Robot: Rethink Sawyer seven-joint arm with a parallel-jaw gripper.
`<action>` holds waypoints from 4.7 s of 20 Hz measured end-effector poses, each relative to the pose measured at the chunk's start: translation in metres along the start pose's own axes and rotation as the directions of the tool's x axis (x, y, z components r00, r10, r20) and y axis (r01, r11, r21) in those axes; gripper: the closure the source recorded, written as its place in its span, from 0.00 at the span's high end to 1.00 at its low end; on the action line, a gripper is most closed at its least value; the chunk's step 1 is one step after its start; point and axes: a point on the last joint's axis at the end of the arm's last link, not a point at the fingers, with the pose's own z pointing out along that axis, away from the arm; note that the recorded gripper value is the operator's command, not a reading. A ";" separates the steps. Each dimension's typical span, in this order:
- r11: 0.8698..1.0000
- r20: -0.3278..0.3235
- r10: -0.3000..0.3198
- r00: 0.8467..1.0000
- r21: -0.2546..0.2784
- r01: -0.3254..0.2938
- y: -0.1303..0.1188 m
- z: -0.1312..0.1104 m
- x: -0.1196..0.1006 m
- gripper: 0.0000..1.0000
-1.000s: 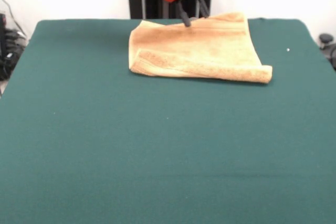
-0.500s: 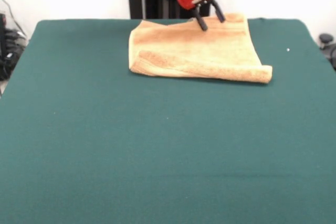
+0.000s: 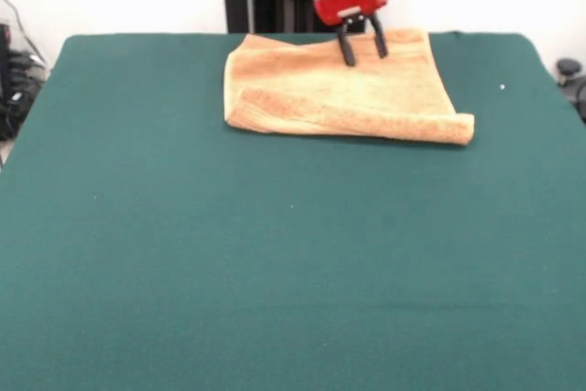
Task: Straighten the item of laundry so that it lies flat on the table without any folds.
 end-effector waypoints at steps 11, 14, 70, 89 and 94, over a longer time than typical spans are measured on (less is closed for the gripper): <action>0.990 0.182 -0.028 0.983 0.138 0.003 -0.020 -0.015 -0.040 1.00; 0.988 0.199 -0.036 0.979 0.156 0.005 -0.026 -0.020 -0.047 1.00; 0.995 0.450 -0.096 0.888 0.022 0.096 -0.057 -0.008 -0.151 1.00; 0.986 0.542 -0.153 0.826 0.032 0.161 -0.047 -0.015 -0.211 1.00; 0.985 0.557 -0.162 0.815 0.034 0.172 -0.045 -0.016 -0.221 1.00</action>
